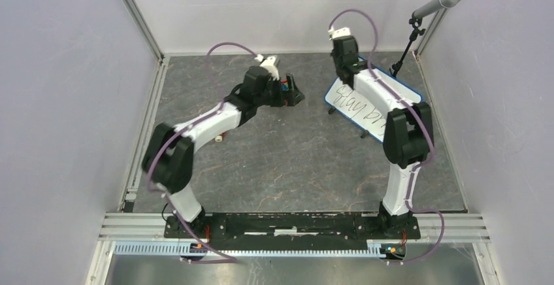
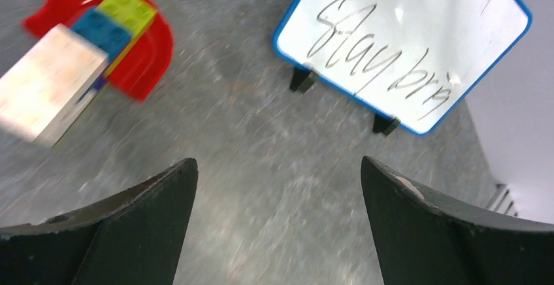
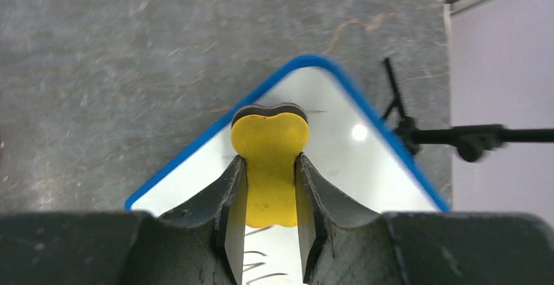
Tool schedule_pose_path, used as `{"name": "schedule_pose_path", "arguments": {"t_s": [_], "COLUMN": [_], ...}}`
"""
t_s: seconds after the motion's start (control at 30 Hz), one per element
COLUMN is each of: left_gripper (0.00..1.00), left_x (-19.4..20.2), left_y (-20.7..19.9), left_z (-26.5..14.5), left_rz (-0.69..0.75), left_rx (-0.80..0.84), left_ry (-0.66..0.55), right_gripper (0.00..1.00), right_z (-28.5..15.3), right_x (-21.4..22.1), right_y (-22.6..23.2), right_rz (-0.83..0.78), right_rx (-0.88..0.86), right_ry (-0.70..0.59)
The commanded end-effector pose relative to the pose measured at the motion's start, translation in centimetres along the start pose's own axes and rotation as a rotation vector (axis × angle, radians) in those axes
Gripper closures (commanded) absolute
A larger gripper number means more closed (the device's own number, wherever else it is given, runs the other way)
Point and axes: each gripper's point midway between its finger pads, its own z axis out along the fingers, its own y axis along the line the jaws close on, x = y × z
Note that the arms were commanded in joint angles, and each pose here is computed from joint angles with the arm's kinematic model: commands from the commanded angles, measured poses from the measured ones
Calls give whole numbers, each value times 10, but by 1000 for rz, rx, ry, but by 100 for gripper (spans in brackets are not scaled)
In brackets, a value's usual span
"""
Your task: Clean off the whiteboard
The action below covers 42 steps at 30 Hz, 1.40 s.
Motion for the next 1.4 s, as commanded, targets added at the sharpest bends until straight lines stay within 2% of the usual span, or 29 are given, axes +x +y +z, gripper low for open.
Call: {"name": "schedule_pose_path", "arguments": {"t_s": [0.0, 0.07, 0.27, 0.33, 0.5, 0.67, 0.8, 0.9, 0.97, 1.2, 1.37], "left_gripper": [4, 8, 7, 7, 16, 29, 36, 47, 50, 71, 84], "left_x": [-24, -21, 10, 21, 60, 81, 95, 101, 103, 114, 114], "left_y": [-42, -45, -54, -62, -67, -64, -76, -75, -70, -57, -49], "left_z": [57, 84, 156, 172, 200, 206, 202, 202, 203, 196, 182], "left_rz": [-91, -85, -56, -46, -42, -57, -37, -20, -10, 70, 201], "left_rx": [188, 205, 214, 224, 208, 184, 198, 178, 151, 47, -78], "left_ry": [-39, -34, 44, 75, 152, 179, 197, 196, 197, 192, 158], "right_gripper": [67, 67, 67, 67, 66, 66, 66, 66, 66, 66, 67], "right_z": [-46, -49, -59, -63, -66, -63, -59, -55, -53, -56, -57], "right_x": [-58, -48, -28, -25, -21, -16, -12, -10, -7, -7, -5], "right_y": [-69, -74, -93, -96, -96, -93, -88, -84, -82, -80, -72], "right_rz": [186, 196, 234, 245, 251, 248, 245, 240, 236, 231, 220], "right_rx": [68, 69, 75, 69, 46, 33, 22, 10, 5, -6, -32], "right_ry": [-151, -142, -139, -155, -168, -162, -158, -148, -140, -142, -136]}}
